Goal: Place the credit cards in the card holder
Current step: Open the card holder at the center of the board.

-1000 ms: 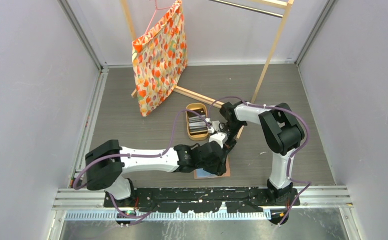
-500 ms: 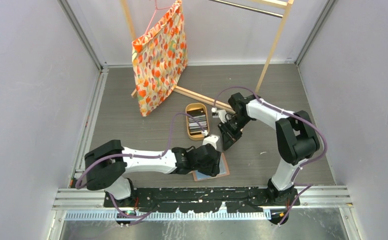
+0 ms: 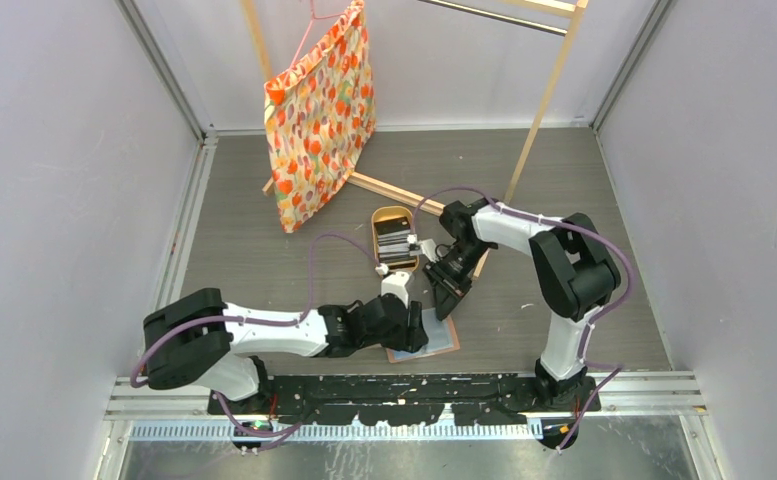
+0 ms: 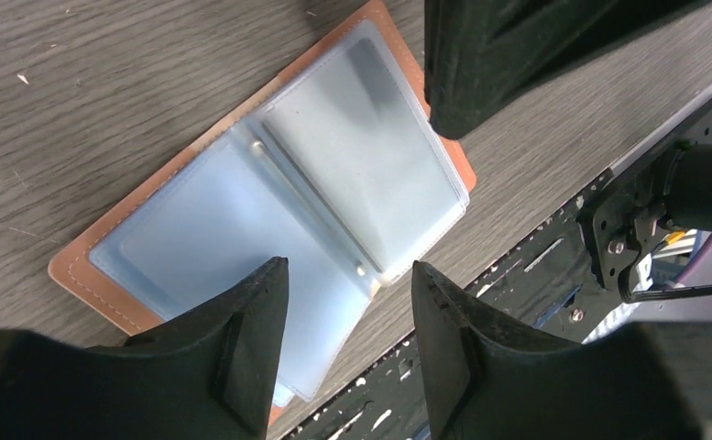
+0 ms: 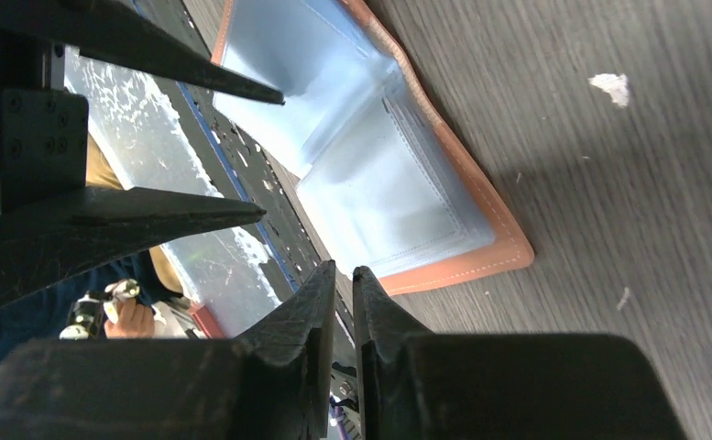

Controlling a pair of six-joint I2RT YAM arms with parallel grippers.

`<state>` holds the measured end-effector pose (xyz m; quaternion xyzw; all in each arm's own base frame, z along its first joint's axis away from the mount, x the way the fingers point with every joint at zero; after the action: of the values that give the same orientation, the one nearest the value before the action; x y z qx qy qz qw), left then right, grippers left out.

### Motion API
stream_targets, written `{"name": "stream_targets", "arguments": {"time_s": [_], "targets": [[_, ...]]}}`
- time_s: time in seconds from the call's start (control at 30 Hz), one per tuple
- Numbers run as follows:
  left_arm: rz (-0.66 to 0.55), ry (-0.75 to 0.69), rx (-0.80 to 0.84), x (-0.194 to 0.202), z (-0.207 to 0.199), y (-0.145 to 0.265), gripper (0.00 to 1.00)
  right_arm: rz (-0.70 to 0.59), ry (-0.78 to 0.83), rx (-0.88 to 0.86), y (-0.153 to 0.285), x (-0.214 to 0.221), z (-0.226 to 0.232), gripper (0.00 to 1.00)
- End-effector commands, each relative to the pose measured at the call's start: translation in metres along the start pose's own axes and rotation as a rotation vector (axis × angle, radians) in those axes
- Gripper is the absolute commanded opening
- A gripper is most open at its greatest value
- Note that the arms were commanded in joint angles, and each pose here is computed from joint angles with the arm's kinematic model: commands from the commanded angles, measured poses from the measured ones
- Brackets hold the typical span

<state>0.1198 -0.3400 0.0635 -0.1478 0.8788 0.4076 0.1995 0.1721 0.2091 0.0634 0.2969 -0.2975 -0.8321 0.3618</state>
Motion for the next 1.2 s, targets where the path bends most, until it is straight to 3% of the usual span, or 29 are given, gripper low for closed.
{"name": "stream_targets", "arguments": {"time_s": [0.0,0.3,0.43,0.6,0.7,0.77,0.83,0.9,0.97,1.17], "targets": [[-0.079,0.117,0.164,-0.021,-0.023,-0.002,0.54,-0.001,0.002,-0.009,-0.004,-0.008,0.002,0.19],[-0.087,0.170,0.194,-0.020,-0.015,-0.008,0.58,0.039,-0.057,0.093,-0.018,-0.004,-0.021,0.19],[-0.090,0.180,0.203,-0.018,-0.013,-0.010,0.58,-0.014,0.005,0.074,-0.009,-0.015,-0.009,0.19],[-0.126,0.182,0.227,-0.022,-0.011,-0.004,0.59,-0.122,0.249,0.104,0.023,-0.026,0.023,0.20],[-0.155,0.170,0.243,-0.028,-0.011,0.003,0.59,-0.187,0.485,0.209,0.040,-0.024,0.032,0.25],[-0.172,0.158,0.259,-0.031,-0.013,0.009,0.60,-0.196,0.666,0.230,0.040,-0.011,0.036,0.35],[-0.187,0.150,0.277,-0.033,-0.013,0.014,0.62,-0.143,0.937,0.127,0.028,0.021,0.049,0.50],[-0.203,0.154,0.297,-0.034,-0.012,0.019,0.63,-0.097,1.139,0.054,0.018,0.046,0.054,0.57],[-0.213,0.159,0.314,-0.035,-0.011,0.023,0.64,-0.100,1.159,0.071,0.015,0.047,0.049,0.57],[-0.238,0.197,0.329,-0.036,-0.006,0.026,0.63,-0.033,1.202,0.056,0.001,0.041,0.043,0.35]]}}
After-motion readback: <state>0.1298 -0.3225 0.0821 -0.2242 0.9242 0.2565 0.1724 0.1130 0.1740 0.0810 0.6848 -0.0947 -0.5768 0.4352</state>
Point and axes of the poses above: each gripper's point midway between its finger pads, its own y axis back along the fingers, its own z axis along the line the jaws close on, x = y × z, the point moved 1 cm from there along y, back along the fingers, and after that the axes turned 12 degrees about y, right-handed, at the moved point
